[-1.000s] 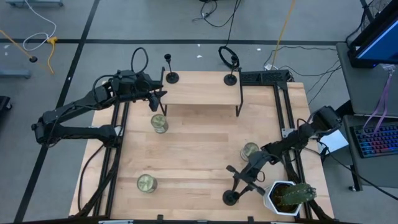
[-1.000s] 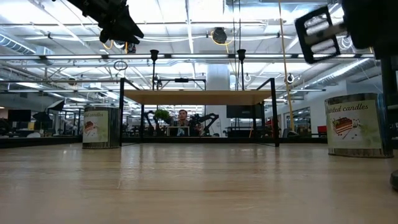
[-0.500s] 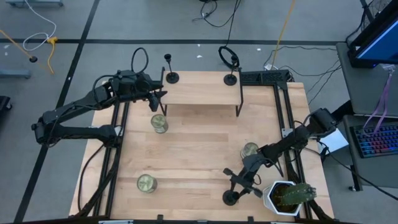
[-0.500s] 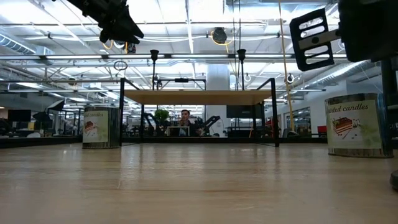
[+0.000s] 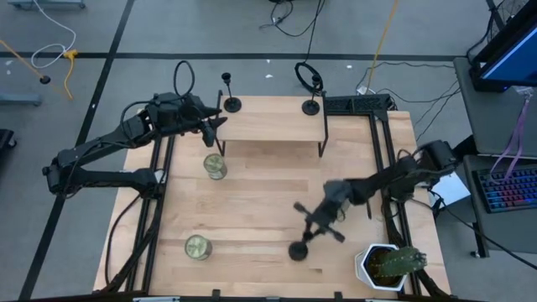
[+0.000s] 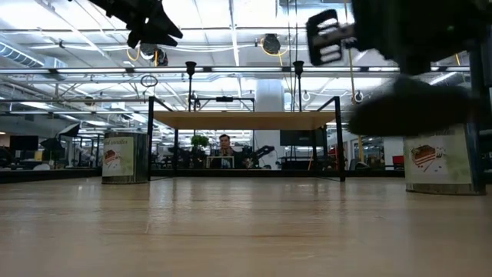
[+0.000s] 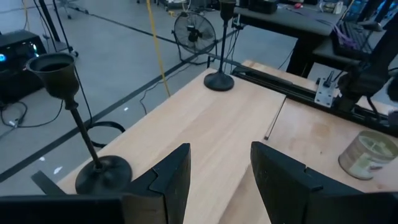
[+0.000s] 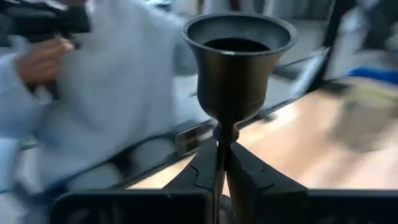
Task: Pick & Place candle stick holders
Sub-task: Put the black candle holder on the shelf
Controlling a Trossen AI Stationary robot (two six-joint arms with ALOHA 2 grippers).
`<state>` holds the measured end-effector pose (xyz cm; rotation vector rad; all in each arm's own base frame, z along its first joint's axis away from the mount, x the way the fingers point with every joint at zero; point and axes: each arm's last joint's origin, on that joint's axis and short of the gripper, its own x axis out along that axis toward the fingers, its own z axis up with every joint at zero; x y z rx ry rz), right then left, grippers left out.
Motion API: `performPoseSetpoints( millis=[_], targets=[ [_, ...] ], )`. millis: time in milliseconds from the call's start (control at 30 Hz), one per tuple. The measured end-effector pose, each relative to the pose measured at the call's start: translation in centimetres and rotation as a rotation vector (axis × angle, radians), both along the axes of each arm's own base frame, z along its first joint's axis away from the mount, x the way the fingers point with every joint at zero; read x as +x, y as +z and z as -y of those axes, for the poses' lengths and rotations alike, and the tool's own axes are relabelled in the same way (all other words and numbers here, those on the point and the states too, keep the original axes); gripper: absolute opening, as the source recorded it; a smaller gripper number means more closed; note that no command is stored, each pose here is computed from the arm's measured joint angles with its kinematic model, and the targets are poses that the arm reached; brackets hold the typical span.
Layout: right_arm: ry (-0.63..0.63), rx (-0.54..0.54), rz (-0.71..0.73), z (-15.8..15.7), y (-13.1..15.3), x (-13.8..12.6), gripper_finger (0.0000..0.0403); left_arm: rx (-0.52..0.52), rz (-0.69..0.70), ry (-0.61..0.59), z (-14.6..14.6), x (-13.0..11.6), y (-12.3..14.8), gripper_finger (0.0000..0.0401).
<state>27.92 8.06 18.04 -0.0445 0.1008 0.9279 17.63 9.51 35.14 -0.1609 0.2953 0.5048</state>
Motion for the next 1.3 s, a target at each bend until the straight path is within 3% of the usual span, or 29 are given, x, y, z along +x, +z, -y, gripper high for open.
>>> performPoseSetpoints(
  millis=[67,267,367,467,567,767,933,1067,1300],
  targets=[
    [-0.098,-0.003,0.061,1.9,1.4,0.1,0.0008,-0.002,0.001,-0.002,0.0,0.0,0.0,0.0175],
    [-0.743,-0.099,0.336,7.3,7.5,0.4,0.0013,0.004,-0.006,-0.031,0.5,0.3,0.0,0.0175],
    [-0.982,-0.111,0.461,9.6,11.7,0.7,0.0010,0.005,-0.007,-0.052,0.8,0.4,0.0,0.0175],
    [-1.117,-0.105,0.451,12.2,15.2,1.2,0.0010,0.007,-0.004,-0.067,1.1,0.5,0.0,0.0175],
    [-1.198,-0.131,0.311,14.9,17.0,2.9,0.0009,0.023,-0.004,-0.082,1.3,0.7,0.1,0.0175],
    [-1.382,-0.146,0.069,21.3,16.9,6.1,0.0010,0.055,-0.019,-0.103,1.4,0.7,0.1,0.0175],
    [-1.471,-0.061,0.029,25.1,14.1,7.5,0.0013,0.070,-0.028,-0.108,1.4,0.7,0.1,0.0175],
    [-1.500,-0.004,0.022,26.9,11.7,8.6,0.0013,0.088,-0.038,-0.115,1.4,0.7,0.0,0.0175],
    [-1.588,-0.052,0.009,27.9,9.9,9.2,0.0014,0.091,-0.041,-0.116,1.4,0.7,0.0,0.0175]
  ],
)
